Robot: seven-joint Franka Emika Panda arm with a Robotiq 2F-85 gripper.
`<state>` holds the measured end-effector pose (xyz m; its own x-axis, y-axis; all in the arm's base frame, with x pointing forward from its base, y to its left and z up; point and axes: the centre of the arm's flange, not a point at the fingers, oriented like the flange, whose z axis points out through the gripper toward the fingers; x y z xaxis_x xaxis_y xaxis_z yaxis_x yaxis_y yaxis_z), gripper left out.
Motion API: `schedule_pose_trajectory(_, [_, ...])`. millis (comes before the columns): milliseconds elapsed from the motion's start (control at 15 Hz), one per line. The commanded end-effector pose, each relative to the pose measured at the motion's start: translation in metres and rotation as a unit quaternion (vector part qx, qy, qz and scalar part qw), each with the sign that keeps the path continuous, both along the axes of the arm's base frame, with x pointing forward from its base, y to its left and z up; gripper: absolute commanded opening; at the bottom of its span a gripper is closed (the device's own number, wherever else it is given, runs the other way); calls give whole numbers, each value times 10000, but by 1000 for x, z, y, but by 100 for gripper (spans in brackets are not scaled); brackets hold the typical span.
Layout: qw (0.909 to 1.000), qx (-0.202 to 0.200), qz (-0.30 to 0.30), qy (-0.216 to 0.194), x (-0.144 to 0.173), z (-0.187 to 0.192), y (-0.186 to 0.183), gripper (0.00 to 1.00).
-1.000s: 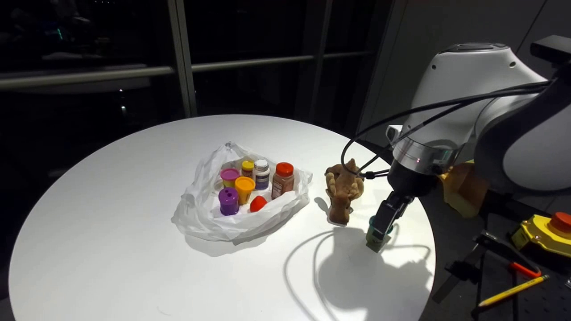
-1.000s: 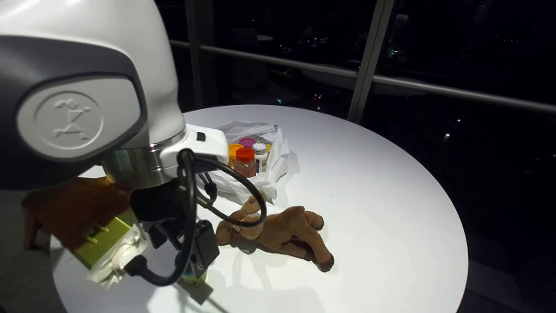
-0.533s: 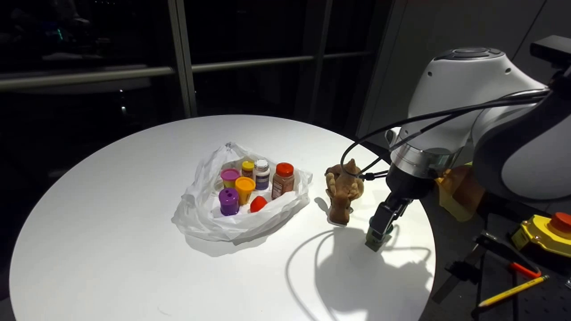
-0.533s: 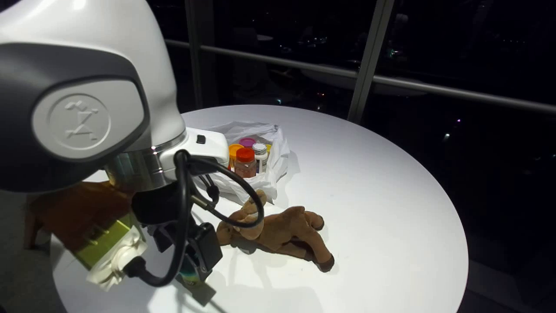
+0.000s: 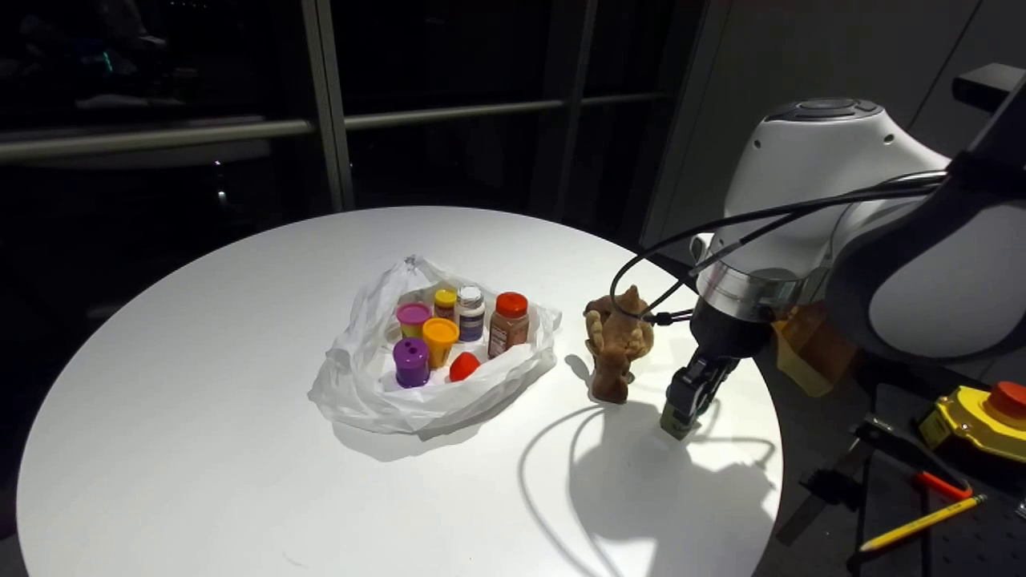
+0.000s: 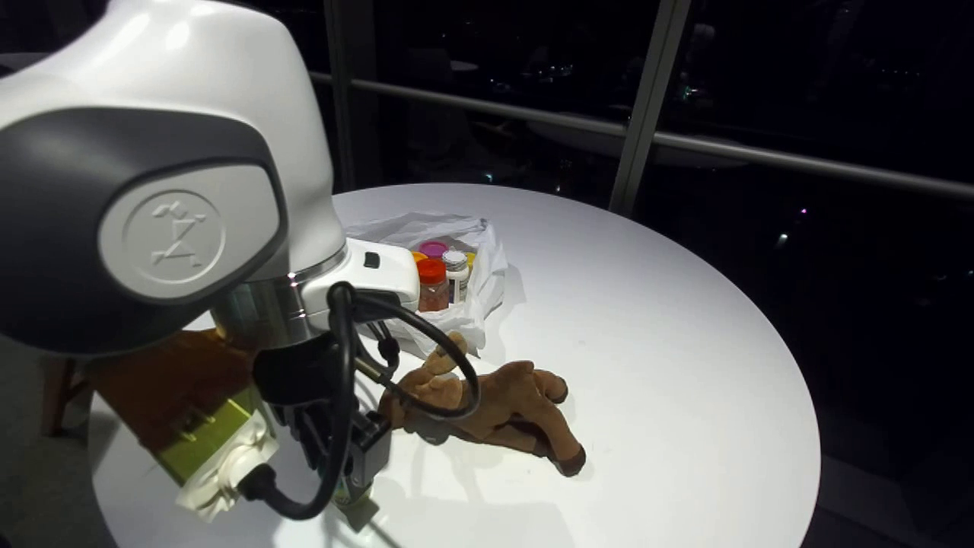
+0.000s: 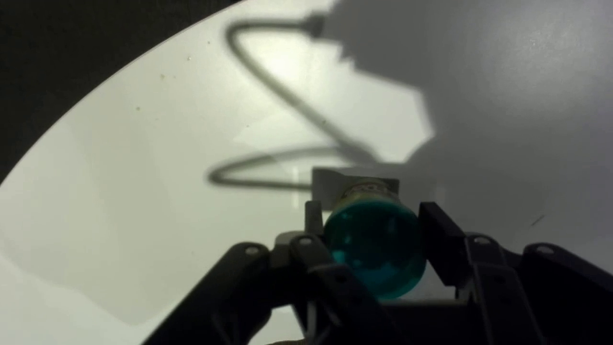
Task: Put all the objects on the table in the white plastic bag
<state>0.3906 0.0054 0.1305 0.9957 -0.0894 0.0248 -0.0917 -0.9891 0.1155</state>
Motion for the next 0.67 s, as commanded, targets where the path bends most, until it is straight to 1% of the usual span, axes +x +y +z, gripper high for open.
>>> schedule_pose_trajectory(0, [9999,4,-15,-142,11,8,2,28])
schedule_pose_trajectory(67, [9998,-47,-33,-178,14,16,5,28])
schedule_pose_trajectory(133, [9996,-188,-114,-170,23,27,8,28])
schedule_pose_trajectory(200, [9987,-385,-199,-264,32,38,10,28])
schedule_pose_trajectory(333, [9969,-587,-256,-466,60,70,18,28])
schedule_pose_trajectory(467, [9959,-653,-185,-591,90,102,35,28])
schedule_pose_trajectory(600, [9967,-537,-13,-612,118,131,61,28])
